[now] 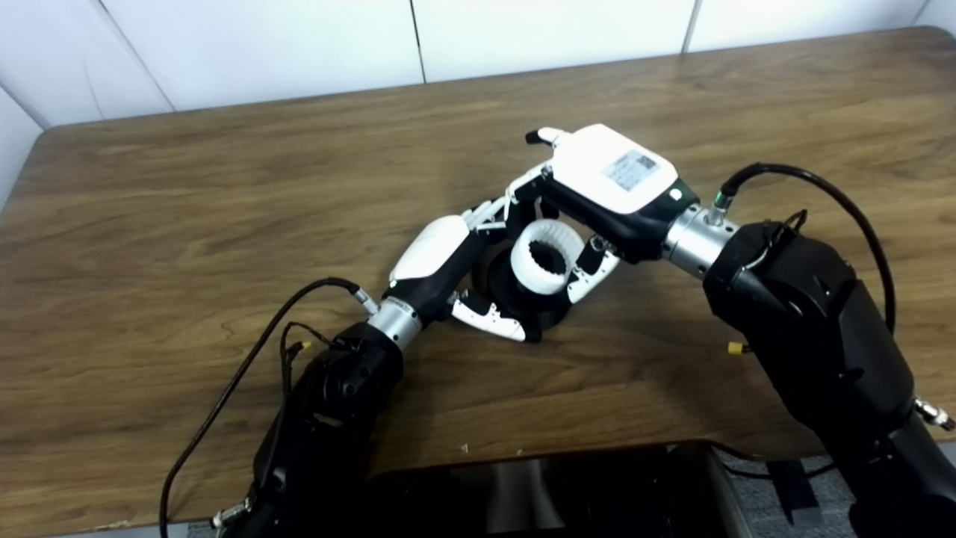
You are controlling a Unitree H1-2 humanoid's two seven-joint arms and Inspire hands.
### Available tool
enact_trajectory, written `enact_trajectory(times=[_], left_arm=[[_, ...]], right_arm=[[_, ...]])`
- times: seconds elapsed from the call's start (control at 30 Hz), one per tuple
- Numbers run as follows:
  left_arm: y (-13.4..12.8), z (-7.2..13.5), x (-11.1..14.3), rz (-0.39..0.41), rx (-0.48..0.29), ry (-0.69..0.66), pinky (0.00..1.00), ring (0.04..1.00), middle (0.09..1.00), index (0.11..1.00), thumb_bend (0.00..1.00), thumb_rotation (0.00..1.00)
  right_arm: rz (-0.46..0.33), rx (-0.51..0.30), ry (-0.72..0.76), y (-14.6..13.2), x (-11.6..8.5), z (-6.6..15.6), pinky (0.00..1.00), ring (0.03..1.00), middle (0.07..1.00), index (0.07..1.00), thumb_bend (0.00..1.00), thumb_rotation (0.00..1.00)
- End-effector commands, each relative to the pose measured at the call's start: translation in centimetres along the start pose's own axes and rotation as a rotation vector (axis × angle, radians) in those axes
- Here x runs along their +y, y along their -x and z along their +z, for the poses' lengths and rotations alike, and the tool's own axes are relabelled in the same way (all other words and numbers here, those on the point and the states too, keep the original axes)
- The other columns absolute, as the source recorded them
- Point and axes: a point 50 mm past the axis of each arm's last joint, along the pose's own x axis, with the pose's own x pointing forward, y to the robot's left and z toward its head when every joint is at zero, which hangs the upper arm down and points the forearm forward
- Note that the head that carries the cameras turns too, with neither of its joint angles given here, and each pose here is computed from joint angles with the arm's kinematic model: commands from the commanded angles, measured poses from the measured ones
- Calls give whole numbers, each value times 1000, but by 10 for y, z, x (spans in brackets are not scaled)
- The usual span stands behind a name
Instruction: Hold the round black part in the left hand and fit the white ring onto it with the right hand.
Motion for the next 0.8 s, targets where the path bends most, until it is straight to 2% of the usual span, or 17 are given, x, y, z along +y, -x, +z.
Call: enact_trajectory(times=[0.0,0.77], left_arm=[[-6,9,11,25,-41,-25,1000,1000,1000,649,1000,322],[-7,11,10,17,-37,-32,992,1000,1000,665,1000,351]], right_arm=[[-70,-34,39,-7,-13,2,922,480,490,493,528,7],[-48,-32,32,-27,-4,5,940,490,486,498,528,10]])
